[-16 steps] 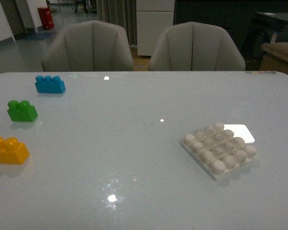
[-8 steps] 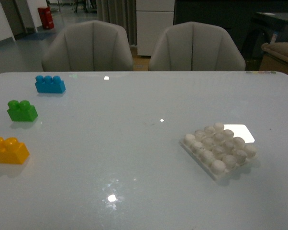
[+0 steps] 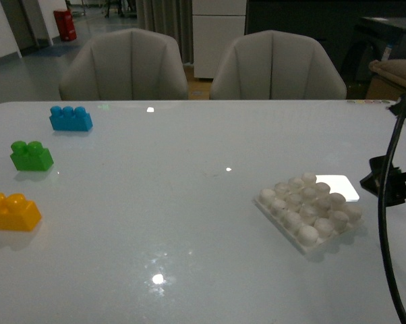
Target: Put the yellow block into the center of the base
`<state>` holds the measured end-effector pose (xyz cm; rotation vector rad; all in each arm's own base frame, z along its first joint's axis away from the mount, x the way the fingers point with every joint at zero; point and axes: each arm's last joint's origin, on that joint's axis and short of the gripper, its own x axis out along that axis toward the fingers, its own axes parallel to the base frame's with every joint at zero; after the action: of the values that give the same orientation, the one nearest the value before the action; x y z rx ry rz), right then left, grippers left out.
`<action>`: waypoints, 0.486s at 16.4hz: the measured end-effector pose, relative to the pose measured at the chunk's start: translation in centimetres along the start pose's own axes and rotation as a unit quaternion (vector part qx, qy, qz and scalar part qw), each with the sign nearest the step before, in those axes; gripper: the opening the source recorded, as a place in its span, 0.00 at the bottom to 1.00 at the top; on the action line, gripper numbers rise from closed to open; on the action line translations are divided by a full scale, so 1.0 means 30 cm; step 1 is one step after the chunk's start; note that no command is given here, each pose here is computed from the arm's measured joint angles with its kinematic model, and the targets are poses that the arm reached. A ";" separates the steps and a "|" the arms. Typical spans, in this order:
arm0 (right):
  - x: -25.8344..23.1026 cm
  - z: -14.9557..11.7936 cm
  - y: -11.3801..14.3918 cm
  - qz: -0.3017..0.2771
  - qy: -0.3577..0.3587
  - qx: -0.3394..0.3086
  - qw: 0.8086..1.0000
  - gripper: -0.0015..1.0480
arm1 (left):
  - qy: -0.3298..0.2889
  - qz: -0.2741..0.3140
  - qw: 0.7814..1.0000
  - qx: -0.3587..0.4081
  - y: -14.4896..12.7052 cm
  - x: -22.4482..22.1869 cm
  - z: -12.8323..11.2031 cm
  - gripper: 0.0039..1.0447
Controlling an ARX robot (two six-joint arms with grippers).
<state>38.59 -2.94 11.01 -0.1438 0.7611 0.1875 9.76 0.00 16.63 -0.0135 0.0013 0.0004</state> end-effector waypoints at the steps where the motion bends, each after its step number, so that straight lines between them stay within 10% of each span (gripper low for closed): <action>1: 0.030 0.003 0.014 0.017 0.006 -0.003 1.000 0.94 | 0.000 0.000 1.000 0.000 0.000 0.000 0.000 0.94; 8: 0.158 -0.008 0.047 0.078 0.025 0.022 0.996 0.94 | 0.000 0.000 1.000 0.000 0.000 0.000 0.000 0.94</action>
<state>41.47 -1.06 7.47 -0.0470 0.8254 0.3155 9.76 0.00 16.63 -0.0135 0.0013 0.0004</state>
